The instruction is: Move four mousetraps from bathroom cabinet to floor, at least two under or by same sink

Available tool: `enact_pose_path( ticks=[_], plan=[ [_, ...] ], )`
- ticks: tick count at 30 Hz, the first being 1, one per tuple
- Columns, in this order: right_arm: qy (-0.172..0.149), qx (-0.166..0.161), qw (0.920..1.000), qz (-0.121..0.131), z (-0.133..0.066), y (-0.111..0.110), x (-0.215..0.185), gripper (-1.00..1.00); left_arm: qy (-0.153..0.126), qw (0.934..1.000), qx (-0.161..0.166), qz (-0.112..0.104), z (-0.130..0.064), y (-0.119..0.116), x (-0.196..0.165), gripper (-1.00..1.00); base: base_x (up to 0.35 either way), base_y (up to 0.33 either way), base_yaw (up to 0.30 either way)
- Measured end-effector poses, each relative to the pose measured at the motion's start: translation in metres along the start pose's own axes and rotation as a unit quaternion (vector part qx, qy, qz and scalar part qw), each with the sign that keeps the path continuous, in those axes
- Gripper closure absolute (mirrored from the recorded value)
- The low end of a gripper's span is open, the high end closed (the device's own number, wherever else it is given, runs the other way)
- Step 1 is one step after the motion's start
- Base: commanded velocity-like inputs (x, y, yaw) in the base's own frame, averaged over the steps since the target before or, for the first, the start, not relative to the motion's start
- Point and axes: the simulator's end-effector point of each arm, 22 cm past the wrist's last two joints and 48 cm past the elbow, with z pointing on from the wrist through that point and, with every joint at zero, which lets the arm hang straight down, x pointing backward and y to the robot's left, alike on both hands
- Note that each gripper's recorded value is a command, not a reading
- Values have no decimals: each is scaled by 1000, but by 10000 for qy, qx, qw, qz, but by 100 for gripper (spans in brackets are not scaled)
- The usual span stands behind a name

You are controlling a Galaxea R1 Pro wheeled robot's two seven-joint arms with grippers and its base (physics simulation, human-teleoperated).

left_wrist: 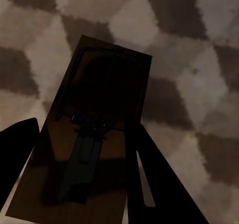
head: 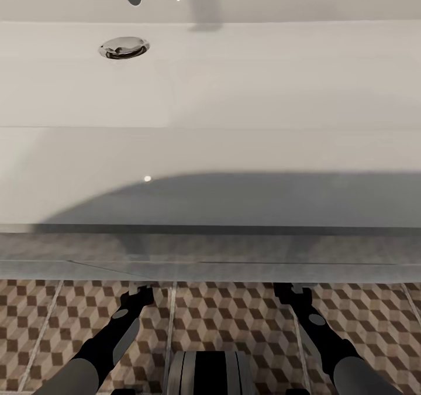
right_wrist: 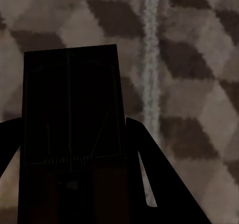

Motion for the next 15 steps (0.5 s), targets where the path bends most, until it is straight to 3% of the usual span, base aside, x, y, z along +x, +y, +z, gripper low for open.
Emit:
enact_pose_path(
  ticks=[15],
  plan=[
    [-10,1,10000,3,0,0,-1,100,2,10000,47,36,0,-2,0,100,0,0,0]
  ],
)
